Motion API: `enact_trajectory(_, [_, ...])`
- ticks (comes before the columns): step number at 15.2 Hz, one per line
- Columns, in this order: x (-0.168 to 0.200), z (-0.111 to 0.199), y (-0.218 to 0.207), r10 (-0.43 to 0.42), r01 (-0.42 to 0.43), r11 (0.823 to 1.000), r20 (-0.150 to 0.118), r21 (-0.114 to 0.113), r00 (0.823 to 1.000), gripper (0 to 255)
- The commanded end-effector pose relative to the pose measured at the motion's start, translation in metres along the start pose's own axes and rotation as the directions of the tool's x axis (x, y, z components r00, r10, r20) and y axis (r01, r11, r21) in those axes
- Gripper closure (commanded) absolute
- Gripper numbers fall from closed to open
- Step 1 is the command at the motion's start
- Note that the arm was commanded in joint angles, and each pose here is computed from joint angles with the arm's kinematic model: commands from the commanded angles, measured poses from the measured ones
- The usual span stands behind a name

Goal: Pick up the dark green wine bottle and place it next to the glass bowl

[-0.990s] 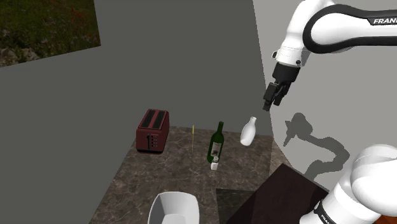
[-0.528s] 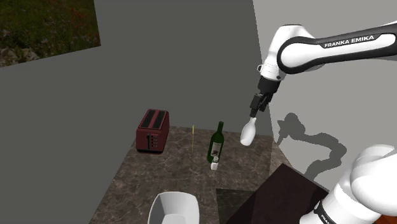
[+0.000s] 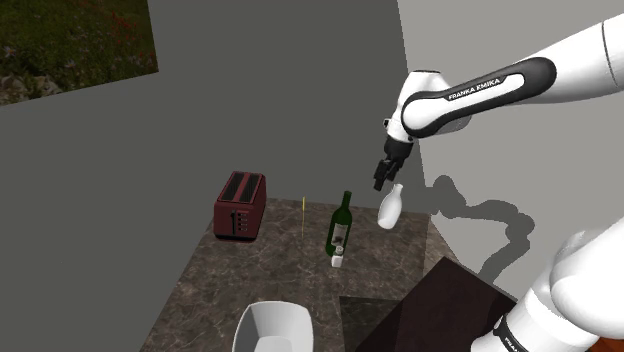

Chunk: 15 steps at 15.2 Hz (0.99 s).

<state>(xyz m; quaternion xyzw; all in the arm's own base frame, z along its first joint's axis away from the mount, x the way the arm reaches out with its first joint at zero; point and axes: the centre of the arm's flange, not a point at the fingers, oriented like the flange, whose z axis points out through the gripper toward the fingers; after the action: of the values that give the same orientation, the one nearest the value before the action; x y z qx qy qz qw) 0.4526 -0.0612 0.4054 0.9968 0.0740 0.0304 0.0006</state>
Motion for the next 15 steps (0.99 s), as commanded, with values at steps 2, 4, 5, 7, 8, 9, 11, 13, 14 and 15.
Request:
enact_trajectory(2, [0.023,0.029,0.015,-0.025,0.025,1.000,-0.011,-0.005,1.000,0])
enact_trajectory(4, [0.038,0.048,0.025,-0.041,0.041,0.999,-0.016,-0.008,0.999,0])
enact_trajectory(5, [0.046,0.057,0.029,-0.049,0.049,0.999,-0.019,-0.009,0.999,0])
enact_trajectory(7, [0.061,0.075,0.039,-0.066,0.065,0.998,-0.025,-0.012,0.998,0])
enact_trajectory(8, [0.069,0.084,0.044,-0.074,0.073,0.997,-0.028,-0.014,0.997,0])
enact_trajectory(9, [0.077,0.093,0.048,-0.082,0.081,0.997,-0.031,-0.015,0.996,0])
enact_trajectory(11, [0.093,0.111,0.057,-0.098,0.097,0.995,-0.037,-0.018,0.995,0])
enact_trajectory(13, [0.110,0.128,0.066,-0.114,0.113,0.993,-0.043,-0.021,0.993,0])
enact_trajectory(14, [0.118,0.137,0.071,-0.122,0.121,0.992,-0.045,-0.023,0.991,0])
enact_trajectory(15, [0.123,0.143,0.073,-0.127,0.126,0.992,-0.047,-0.024,0.991,0])
